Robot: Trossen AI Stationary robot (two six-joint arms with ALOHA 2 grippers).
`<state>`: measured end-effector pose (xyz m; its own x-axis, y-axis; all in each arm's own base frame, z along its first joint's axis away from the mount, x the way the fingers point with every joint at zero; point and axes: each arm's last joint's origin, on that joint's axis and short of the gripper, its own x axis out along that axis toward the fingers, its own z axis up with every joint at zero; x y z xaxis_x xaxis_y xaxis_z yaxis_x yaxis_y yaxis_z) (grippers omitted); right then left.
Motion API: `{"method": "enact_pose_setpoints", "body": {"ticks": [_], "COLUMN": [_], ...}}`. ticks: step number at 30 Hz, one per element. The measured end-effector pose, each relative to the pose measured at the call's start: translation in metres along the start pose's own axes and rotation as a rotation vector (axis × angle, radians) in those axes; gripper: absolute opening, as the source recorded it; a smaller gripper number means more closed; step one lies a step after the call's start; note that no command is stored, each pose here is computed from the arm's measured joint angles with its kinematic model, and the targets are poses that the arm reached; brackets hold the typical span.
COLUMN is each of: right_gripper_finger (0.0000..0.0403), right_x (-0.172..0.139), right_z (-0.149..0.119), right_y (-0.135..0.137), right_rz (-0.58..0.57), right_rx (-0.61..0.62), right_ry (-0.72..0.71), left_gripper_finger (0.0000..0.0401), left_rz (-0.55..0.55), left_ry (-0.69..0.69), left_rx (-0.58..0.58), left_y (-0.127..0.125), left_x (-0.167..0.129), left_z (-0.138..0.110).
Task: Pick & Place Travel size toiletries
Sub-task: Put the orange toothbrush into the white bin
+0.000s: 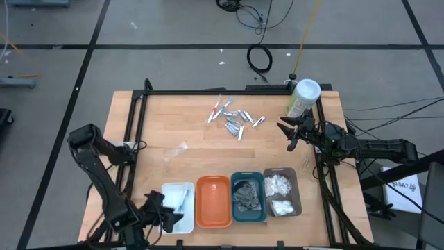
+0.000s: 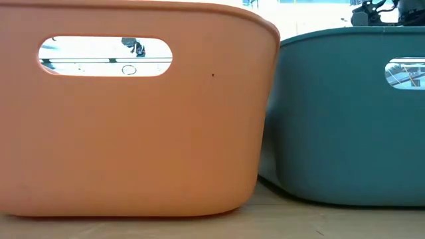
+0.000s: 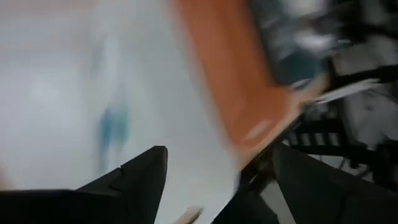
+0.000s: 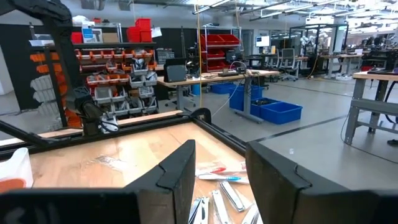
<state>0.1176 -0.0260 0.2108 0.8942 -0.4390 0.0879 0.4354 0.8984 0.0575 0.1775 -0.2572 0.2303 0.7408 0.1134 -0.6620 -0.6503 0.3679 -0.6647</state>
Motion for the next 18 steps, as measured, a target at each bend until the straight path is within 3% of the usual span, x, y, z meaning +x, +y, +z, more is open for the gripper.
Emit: {"method": "enact_pose_setpoints", "body": {"ticks": [5,9,14,18], "right_gripper_finger": [0.013,0.013,0.013,0.013], "right_x": [0.0,0.0,0.0,0.0], "right_z": [0.0,0.0,0.0,0.001], "right_y": [0.0,0.0,0.0,0.0], "right_rz": [0.0,0.0,0.0,-0.006], "right_rx": [-0.016,-0.023,-0.026,-0.042], "right_ry": [0.001,-0.002,-0.003,-0.006], "left_gripper_finger": [0.0281,0.0275,0.0274,0.0273], "left_rz": [-0.114,-0.045,0.163,0.301], "left_ry": [-0.306,-0.579,-0.667,-0.563], "left_rx": [0.418,0.66,0.786,0.739], "left_y": [-0.019,-0.031,-0.04,-0.036], "left_x": [-0.016,-0.022,-0.012,0.005], "left_z": [0.041,0.078,0.14,0.209]}}
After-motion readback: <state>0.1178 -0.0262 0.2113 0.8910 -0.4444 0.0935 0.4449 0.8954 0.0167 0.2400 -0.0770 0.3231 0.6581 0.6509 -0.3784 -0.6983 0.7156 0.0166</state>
